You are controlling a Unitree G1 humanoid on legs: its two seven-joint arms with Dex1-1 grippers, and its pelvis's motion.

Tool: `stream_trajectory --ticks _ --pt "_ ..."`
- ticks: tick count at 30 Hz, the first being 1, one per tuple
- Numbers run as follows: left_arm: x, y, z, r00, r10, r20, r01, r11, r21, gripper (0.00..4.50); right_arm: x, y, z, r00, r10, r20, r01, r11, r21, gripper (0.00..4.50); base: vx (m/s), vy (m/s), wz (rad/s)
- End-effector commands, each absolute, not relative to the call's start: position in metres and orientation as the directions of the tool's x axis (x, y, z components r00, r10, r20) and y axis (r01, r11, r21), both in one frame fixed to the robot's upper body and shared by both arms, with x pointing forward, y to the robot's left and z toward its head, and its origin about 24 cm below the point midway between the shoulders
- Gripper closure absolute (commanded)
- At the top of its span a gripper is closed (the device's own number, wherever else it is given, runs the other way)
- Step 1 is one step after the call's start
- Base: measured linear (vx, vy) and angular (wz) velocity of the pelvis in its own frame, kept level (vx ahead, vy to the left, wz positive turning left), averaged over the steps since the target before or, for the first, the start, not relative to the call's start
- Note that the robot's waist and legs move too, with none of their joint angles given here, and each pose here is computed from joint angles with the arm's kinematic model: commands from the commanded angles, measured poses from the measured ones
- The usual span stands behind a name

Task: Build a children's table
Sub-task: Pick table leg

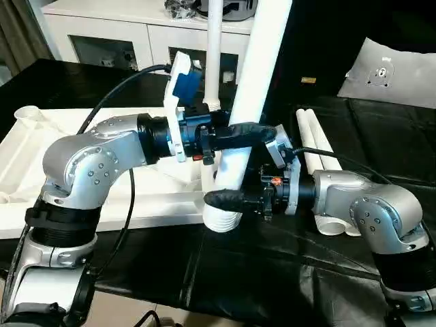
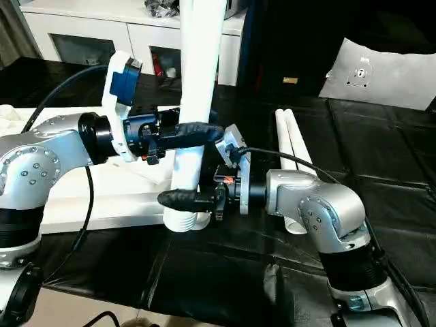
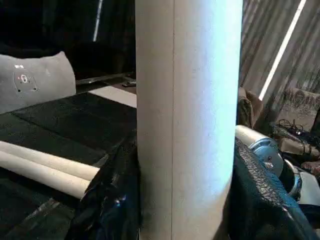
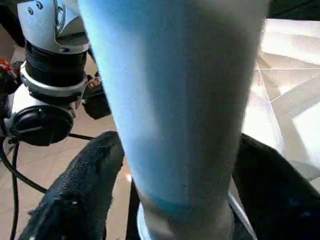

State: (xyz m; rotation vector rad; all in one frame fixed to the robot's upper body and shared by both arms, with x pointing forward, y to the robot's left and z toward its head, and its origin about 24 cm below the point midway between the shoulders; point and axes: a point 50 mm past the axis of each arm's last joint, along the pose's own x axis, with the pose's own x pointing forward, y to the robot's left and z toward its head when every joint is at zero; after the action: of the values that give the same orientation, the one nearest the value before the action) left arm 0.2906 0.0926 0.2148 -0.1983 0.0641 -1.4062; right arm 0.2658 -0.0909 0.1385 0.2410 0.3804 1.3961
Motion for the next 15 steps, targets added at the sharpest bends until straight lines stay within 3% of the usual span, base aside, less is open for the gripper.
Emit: stream_trajectory --ticks 1,15 --pt "0.2920 0.0893 0.2227 0.155 -0.985 0.077 0.980 0.143 -0.135 2.67 0.2675 -0.0894 0.1422 0.123 0.985 -0.119 -0.918 0.159 0.364 1.41 0.000 0.000 0.00" --pt "0.2882 0.0839 0.2265 0.135 -0.986 0.102 0.981 0.118 -0.156 2.67 0.2673 -0.0875 0.1391 0.127 0.985 -0.118 -0.916 0.162 0.367 2.46 0.000 0.000 0.00"
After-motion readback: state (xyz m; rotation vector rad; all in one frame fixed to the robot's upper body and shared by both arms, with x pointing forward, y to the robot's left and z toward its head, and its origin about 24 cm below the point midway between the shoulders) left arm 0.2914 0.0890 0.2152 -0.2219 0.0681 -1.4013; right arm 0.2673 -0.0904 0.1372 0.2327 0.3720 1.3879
